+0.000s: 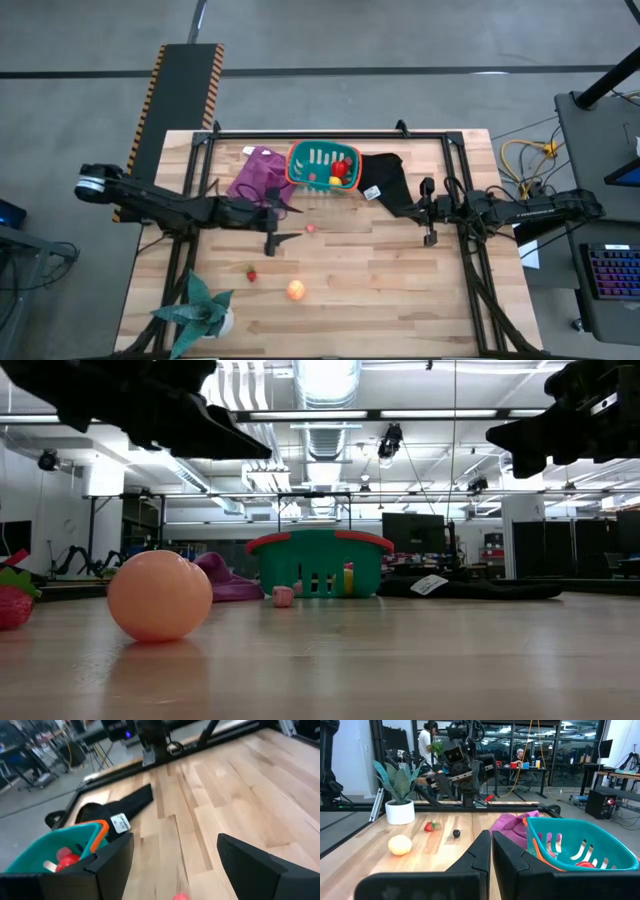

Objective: Pick and placing Produce into tupperware
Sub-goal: Put the pink peach into the blue bin

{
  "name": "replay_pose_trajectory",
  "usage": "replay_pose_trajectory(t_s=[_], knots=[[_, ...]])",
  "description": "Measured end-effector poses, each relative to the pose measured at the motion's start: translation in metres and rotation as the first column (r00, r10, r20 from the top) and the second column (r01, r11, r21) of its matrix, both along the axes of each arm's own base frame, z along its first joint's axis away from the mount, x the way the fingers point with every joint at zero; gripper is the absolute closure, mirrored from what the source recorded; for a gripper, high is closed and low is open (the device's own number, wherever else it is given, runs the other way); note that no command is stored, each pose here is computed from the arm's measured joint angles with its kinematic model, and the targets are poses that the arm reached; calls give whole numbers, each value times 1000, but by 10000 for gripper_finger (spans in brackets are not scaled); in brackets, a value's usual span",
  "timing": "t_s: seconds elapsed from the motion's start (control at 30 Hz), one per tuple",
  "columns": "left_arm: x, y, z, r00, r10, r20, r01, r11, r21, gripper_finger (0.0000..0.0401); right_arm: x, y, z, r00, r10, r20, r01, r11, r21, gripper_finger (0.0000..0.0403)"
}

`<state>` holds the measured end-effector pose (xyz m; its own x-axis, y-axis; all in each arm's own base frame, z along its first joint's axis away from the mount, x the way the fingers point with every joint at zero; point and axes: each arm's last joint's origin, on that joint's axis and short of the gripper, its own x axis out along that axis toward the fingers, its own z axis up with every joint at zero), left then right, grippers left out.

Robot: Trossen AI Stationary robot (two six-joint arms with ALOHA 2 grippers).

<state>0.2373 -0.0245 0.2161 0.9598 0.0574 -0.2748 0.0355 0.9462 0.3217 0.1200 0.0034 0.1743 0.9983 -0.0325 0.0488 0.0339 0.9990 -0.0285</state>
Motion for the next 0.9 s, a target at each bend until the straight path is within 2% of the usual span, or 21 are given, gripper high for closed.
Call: replay_pose_trajectory(t_s=[0.13, 0.43, 0.63, 0.9], knots=[[13, -1, -4, 997, 23, -69, -25, 999, -24, 129, 0, 0, 0, 1000, 0, 0, 0, 1000, 4, 394], [32, -3, -31, 977, 46, -209, -58, 997, -52, 129, 0, 0, 0, 1000, 0, -1, 0, 1000, 6, 394], [38, -4, -49, 961, 61, -269, -80, 995, -63, 129, 0, 0, -1, 1000, 0, -13, 0, 1000, 5, 394], [44, -3, -63, 953, 86, -291, -104, 993, -48, 129, 0, 0, -2, 1000, 0, -23, 0, 1000, 5, 394]])
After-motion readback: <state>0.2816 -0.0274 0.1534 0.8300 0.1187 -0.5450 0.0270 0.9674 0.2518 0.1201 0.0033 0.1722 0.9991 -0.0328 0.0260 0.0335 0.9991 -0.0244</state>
